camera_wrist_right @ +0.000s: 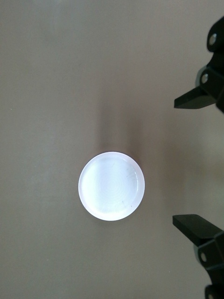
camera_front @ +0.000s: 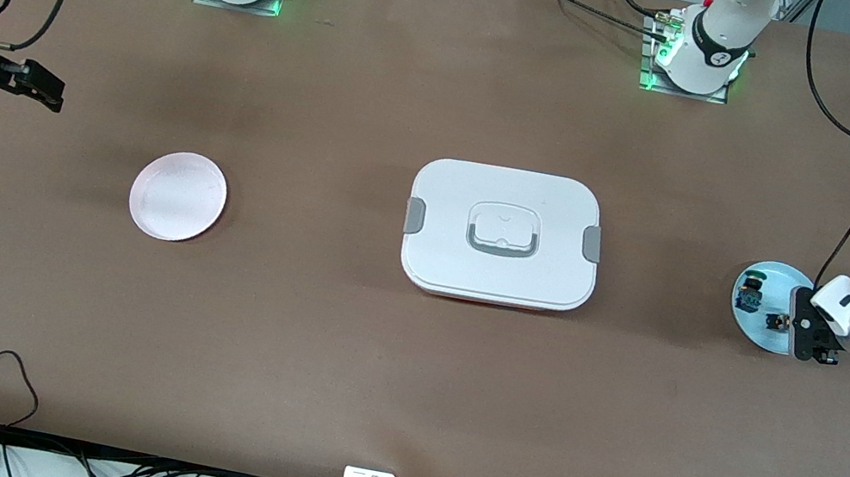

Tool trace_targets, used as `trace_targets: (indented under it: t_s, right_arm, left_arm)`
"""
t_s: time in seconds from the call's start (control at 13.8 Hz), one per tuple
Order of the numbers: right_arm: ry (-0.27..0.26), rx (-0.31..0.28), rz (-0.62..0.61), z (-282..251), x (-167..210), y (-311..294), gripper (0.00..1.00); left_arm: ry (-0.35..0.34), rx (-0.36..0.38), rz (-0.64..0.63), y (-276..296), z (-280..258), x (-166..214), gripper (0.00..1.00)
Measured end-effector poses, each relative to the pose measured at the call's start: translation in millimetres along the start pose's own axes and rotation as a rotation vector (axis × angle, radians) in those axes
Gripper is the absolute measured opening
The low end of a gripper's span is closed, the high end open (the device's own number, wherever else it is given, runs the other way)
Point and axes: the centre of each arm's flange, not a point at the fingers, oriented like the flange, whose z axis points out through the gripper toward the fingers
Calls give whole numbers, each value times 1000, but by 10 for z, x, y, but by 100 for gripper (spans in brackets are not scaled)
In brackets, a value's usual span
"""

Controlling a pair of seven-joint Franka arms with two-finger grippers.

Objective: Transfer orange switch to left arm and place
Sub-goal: 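Lower the switch onto the blue plate and open the left gripper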

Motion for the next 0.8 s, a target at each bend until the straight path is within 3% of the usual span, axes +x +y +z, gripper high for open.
trace_targets:
  t_s: [0.22, 0.36, 0.65, 0.8]
  right_arm:
    - [33, 7, 4, -245, -55, 10, 100]
    - [48, 11, -1, -322, -54, -22, 100]
    - [57, 32, -18, -402, -53, -148, 100]
    - [61, 53, -16, -435, -55, -165, 100]
  left_arm:
    - [0, 1, 5, -1, -5, 6, 40]
    - [0, 4, 18, -4, -21, 22, 55]
    - [-9, 27, 36, -6, -194, 29, 96]
    - [-29, 15, 43, 31, -497, 99, 100]
